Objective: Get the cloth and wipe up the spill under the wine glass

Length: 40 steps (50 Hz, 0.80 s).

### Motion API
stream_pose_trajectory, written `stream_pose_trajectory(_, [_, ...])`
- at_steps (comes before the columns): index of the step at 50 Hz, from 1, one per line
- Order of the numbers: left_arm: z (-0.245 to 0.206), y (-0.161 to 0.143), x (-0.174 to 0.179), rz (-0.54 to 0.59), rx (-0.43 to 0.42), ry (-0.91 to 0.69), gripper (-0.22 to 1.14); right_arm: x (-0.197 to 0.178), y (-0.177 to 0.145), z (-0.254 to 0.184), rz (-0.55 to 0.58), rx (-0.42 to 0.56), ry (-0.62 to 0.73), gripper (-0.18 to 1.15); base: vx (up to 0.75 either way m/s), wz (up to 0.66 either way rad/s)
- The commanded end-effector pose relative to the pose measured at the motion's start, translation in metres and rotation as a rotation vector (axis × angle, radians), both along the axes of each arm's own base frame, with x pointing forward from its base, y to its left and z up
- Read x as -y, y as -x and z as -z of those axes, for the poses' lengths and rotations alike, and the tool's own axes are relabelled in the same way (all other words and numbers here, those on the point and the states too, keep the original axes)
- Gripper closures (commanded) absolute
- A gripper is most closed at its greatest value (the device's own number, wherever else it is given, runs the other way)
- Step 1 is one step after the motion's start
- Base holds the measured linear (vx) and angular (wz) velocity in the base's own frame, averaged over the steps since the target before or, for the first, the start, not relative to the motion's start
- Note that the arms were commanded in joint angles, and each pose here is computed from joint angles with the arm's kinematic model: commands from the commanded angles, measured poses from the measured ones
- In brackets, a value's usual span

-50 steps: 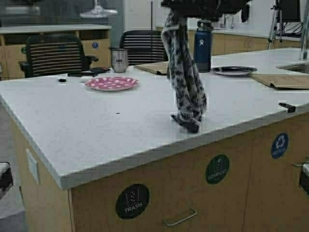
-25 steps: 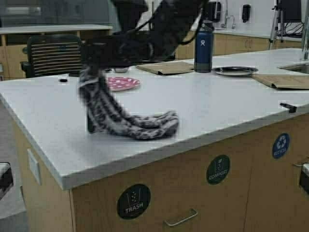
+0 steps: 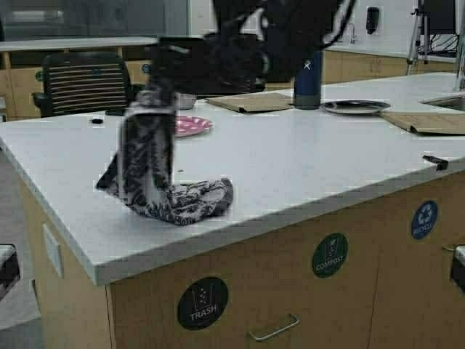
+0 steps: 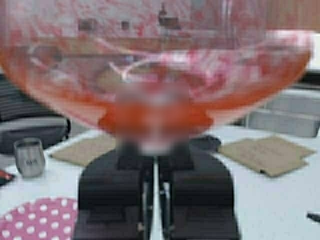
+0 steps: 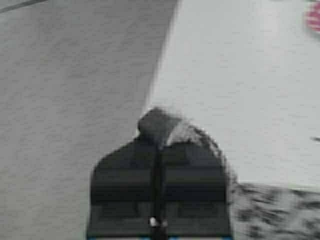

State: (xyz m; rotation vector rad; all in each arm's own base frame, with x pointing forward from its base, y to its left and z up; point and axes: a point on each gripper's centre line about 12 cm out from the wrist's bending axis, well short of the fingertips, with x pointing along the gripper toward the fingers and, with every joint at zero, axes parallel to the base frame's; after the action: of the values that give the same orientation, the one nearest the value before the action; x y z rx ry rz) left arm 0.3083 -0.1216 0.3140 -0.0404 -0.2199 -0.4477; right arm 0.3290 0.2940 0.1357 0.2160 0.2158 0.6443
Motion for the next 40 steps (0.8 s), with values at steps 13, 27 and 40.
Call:
stream_pose_trajectory(13, [0.112,-0.036,0.02,0.045,-0.139,-0.022,0.84,0.075,-0.03,0.04,0.18,-0.08,0.07,0.9,0.0,0.0])
stream_pose_trajectory(27, [0.207,-0.069,0.045,0.103,-0.124,0.037,0.84,0.077,-0.026,0.068,0.177,-0.134,0.111,0.9,0.0,0.0])
stream_pose_trajectory(40, [0.28,-0.094,0.068,0.135,-0.118,0.031,0.84,0.076,-0.028,0.065,0.176,-0.122,0.106,0.91,0.0,0.0])
